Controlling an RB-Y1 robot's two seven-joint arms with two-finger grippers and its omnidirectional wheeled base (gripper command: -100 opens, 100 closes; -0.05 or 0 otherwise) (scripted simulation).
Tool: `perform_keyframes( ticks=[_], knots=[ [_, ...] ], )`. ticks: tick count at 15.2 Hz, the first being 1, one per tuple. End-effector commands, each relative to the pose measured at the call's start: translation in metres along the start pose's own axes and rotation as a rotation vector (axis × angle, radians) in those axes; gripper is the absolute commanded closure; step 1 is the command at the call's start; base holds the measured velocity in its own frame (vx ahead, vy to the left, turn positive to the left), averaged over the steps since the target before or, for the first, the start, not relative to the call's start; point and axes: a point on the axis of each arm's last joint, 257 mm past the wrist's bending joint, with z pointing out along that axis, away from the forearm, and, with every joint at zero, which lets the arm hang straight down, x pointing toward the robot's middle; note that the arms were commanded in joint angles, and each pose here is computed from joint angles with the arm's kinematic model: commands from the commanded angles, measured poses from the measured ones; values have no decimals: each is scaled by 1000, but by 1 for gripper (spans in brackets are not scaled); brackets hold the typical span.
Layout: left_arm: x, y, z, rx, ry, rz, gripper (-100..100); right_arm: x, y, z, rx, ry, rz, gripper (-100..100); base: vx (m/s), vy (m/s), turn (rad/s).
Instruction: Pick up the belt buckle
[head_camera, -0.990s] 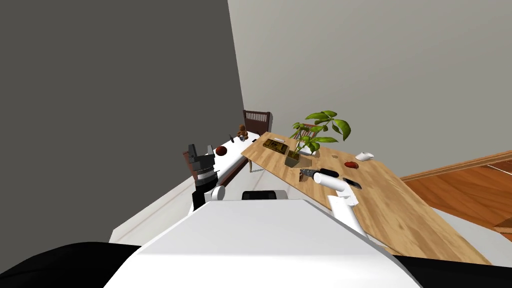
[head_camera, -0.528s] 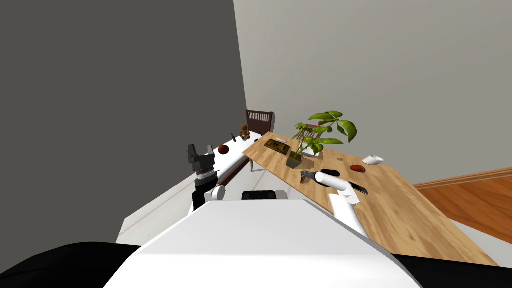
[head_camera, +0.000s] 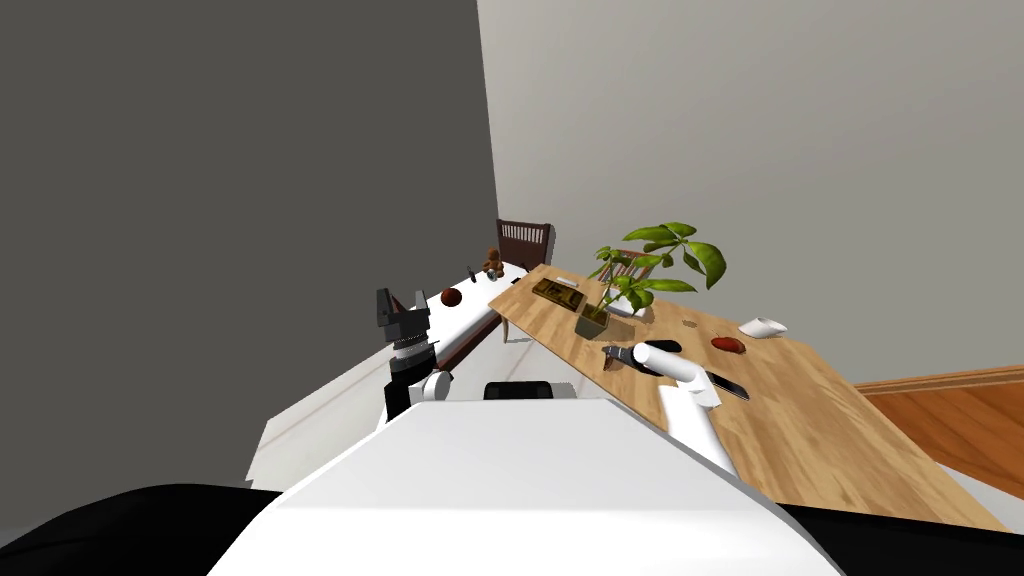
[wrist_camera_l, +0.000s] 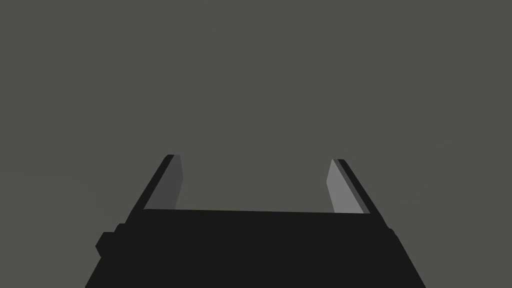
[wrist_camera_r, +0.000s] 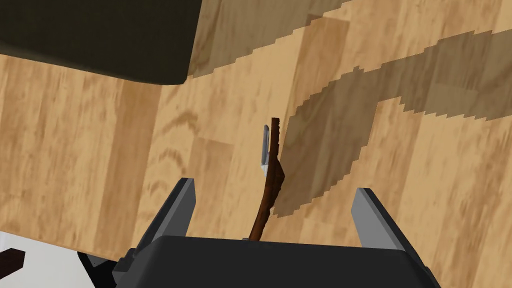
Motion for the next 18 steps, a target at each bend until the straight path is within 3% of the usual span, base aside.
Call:
perform_keyframes(
  ticks=[1, 11, 12, 18],
  knots=[
    [0, 0, 0, 0, 0, 0, 0, -6, 1, 0, 2, -29, 40, -100, -4, -11, 55],
    [0, 0, 0, 0, 0, 0, 0, -2, -8, 23, -7, -16, 40, -100, -25, -21, 33],
    [0, 0, 0, 0, 0, 0, 0, -2, -8, 24, -8, -15, 41, 100, -5, -5, 1],
    [0, 0, 0, 0, 0, 0, 0, -2, -5, 16, -5, -16, 36, 100, 7, 5, -14]
  ],
)
